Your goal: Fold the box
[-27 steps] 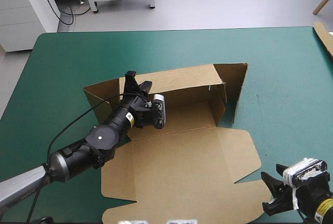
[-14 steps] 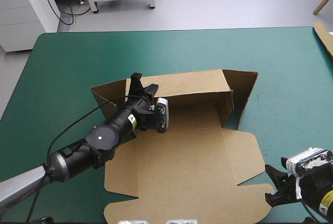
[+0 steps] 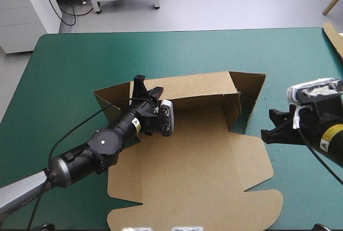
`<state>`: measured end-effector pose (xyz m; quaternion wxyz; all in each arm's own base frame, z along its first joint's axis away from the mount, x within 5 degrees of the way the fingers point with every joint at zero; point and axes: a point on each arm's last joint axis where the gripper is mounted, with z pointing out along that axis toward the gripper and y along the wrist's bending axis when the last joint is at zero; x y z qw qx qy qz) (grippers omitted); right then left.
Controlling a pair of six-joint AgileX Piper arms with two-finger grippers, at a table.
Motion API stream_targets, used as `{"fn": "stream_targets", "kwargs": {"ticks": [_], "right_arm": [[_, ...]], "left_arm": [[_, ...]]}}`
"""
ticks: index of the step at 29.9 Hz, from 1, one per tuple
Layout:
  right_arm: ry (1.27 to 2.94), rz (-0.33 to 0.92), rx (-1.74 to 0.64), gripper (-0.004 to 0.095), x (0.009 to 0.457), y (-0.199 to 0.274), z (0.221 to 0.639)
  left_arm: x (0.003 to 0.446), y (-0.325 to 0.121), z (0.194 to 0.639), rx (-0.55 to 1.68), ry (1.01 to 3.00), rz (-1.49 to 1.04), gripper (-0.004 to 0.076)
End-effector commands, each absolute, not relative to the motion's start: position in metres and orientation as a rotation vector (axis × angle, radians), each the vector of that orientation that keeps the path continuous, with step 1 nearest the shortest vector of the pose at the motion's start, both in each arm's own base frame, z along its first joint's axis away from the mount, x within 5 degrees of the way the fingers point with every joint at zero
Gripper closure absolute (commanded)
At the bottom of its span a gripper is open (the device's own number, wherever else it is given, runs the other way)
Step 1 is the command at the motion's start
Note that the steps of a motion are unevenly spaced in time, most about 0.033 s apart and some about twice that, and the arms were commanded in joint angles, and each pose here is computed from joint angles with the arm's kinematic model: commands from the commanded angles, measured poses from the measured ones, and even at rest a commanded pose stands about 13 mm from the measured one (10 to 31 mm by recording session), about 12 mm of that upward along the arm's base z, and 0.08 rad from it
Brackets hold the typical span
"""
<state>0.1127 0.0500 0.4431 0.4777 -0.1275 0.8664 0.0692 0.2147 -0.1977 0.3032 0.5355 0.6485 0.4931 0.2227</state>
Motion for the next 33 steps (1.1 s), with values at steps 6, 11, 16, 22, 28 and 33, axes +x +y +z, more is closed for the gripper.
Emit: {"fn": "stream_targets", "kwargs": {"ticks": [6, 11, 16, 22, 28, 33], "right_arm": [[2.091, 0.086, -0.291, 0.0464, 0.153, 0.071, 0.481], [2.101, 0.022, -0.239, 0.0464, 0.179, 0.077, 0.498], [2.122, 0.041, -0.212, 0.0464, 0.212, 0.074, 0.509], [2.184, 0.127, -0.238, 0.0464, 0.261, 0.062, 0.504], [2.261, 0.114, -0.266, 0.0463, 0.313, 0.056, 0.479], [2.306, 0.086, -0.332, 0.0464, 0.351, 0.062, 0.457]], "left_arm": [[0.212, -0.197, 0.319, 1.488, 1.161, 0.513, 0.0731], [0.212, -0.197, 0.319, 1.487, 1.162, 0.515, 0.0731], [0.212, -0.197, 0.319, 1.487, 1.162, 0.515, 0.0731], [0.212, -0.197, 0.319, 1.487, 1.162, 0.515, 0.0731], [0.212, -0.197, 0.319, 1.487, 1.162, 0.515, 0.0731], [0.212, -0.197, 0.319, 1.484, 1.166, 0.521, 0.0731]]}}
